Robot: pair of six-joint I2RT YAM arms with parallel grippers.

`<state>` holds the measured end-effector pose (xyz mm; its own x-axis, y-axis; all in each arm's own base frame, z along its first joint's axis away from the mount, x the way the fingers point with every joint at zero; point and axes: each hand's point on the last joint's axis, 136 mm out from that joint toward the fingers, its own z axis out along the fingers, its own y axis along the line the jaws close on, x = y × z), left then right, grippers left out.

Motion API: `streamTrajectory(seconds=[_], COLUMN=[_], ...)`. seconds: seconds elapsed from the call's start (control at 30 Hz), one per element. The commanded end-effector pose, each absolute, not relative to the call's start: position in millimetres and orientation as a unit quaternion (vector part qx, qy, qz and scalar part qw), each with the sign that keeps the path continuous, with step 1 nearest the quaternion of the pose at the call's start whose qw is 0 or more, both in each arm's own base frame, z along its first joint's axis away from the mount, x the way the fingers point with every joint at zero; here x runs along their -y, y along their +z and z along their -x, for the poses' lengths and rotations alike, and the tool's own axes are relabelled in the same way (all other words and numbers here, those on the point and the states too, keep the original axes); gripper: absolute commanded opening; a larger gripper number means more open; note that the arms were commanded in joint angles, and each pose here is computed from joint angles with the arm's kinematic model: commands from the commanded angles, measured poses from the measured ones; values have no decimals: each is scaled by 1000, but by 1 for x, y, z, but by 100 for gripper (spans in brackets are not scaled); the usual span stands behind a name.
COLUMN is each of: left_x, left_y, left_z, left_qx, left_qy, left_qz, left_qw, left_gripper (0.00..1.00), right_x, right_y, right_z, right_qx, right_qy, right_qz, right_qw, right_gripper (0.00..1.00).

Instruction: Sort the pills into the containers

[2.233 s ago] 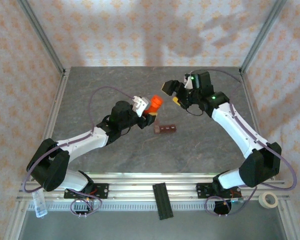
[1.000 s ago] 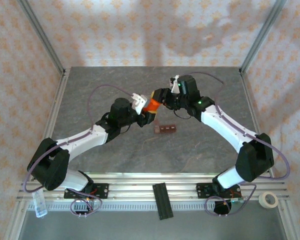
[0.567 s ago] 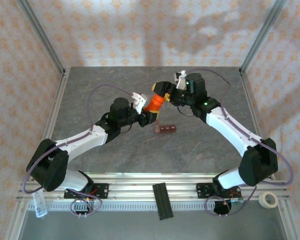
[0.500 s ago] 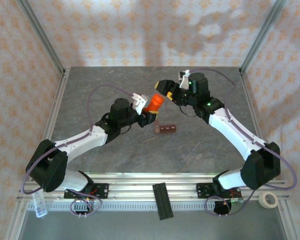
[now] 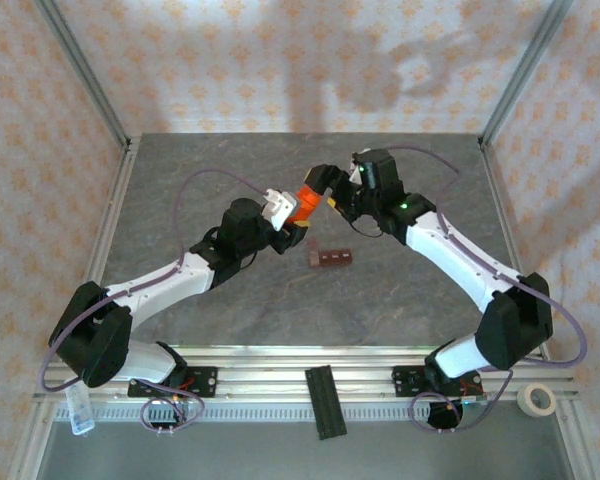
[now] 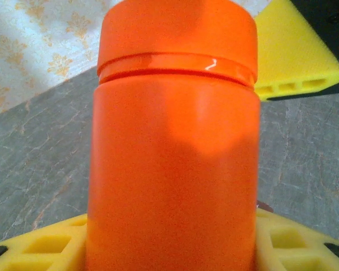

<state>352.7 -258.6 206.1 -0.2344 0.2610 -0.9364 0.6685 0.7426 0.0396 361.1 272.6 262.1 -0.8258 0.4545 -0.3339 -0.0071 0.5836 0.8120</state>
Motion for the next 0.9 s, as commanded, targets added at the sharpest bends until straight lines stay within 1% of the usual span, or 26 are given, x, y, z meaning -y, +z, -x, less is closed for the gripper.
streamTrajectory(seconds=[0.0, 0.2, 0.37, 0.4, 0.67, 0.77, 0.87], left_x=[262, 263, 267, 267, 269, 268, 269], left_y=[226, 225, 227, 228, 229, 230, 234], left_z=[-355, -356, -358, -358, -360, -360, -357], left_qx=[-746, -748, -747, -746, -748, -749, -743], left_qy=[-182, -184, -188, -190, -195, -195, -219], left_qz=[-308, -306, -306, -307, -301, -299, -292], left_qw=[561, 559, 559, 559, 559, 558, 560], left_gripper=[0, 0, 0, 0, 0, 0, 0], right_x=[-278, -285, -289, -289, -290, -291, -290], right_y=[281, 272, 269, 269, 263, 265, 274], right_z=[-366, -365, -364, -364, -362, -361, -361], right_qx=[-839, -843, -844, -845, -848, -844, -833], right_qy=[447, 448, 452, 452, 448, 455, 467], right_qz=[-133, -129, -124, -123, -111, -96, -67], right_qw=[281, 269, 259, 259, 258, 267, 289], right_gripper=[87, 74, 73, 71, 47, 42, 42])
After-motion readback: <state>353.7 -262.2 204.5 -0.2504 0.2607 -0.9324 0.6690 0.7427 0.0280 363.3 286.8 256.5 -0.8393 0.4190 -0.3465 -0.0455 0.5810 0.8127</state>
